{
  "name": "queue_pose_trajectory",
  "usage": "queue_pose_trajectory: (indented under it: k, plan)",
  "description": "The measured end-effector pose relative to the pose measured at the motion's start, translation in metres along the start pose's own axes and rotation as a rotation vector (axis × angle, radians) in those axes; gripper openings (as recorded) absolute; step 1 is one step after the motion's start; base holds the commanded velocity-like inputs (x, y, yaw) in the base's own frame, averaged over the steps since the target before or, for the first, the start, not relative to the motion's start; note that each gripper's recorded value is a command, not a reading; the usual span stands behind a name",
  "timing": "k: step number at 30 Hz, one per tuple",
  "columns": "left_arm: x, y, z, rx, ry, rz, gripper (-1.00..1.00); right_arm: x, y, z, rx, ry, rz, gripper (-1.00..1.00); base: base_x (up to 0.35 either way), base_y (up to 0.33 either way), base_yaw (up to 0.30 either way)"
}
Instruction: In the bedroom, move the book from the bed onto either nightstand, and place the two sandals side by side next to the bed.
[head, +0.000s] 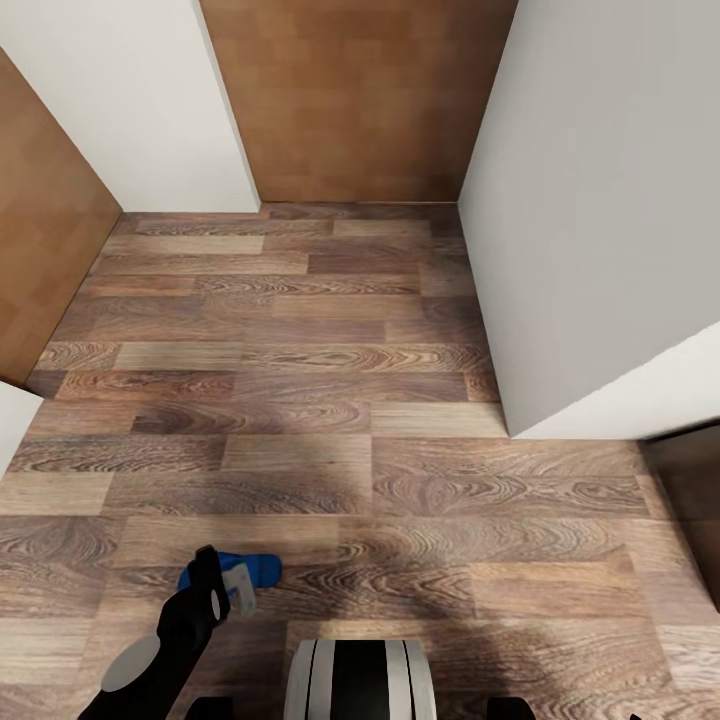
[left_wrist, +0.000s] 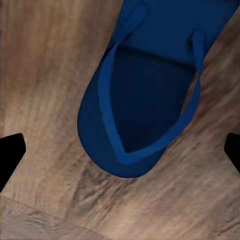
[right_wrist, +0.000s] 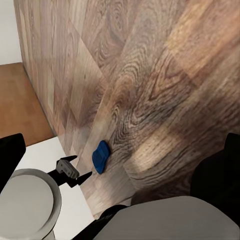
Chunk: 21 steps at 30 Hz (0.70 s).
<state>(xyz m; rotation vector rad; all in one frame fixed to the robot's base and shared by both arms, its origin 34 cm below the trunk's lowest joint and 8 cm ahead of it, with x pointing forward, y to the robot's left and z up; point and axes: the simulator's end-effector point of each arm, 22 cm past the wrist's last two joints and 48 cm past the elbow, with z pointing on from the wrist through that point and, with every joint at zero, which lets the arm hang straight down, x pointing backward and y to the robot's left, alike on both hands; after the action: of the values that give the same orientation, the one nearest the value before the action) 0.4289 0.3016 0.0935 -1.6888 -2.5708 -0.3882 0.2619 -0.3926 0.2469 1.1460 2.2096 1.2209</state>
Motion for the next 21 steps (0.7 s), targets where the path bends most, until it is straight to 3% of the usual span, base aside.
queue_pose_trajectory:
  k: [2,6,21]
  plan:
    - [-0.001,0.014,-0.001,-0.064,-0.002,0.0,1.0,0.0,0.0,0.0,0.0,0.0,0.0,1.0,0.0,0.0,0.0]
    - [-0.001,0.025,-0.001,-0.115,-0.004,0.001,1.0,0.0,0.0,0.0,0.0,0.0,0.0,1.0,0.0,0.0,0.0]
    - [-0.006,0.025,-0.002,-0.127,-0.014,0.0,1.0,0.0,0.0,0.0,0.0,0.0,0.0,1.0,0.0,0.0,0.0]
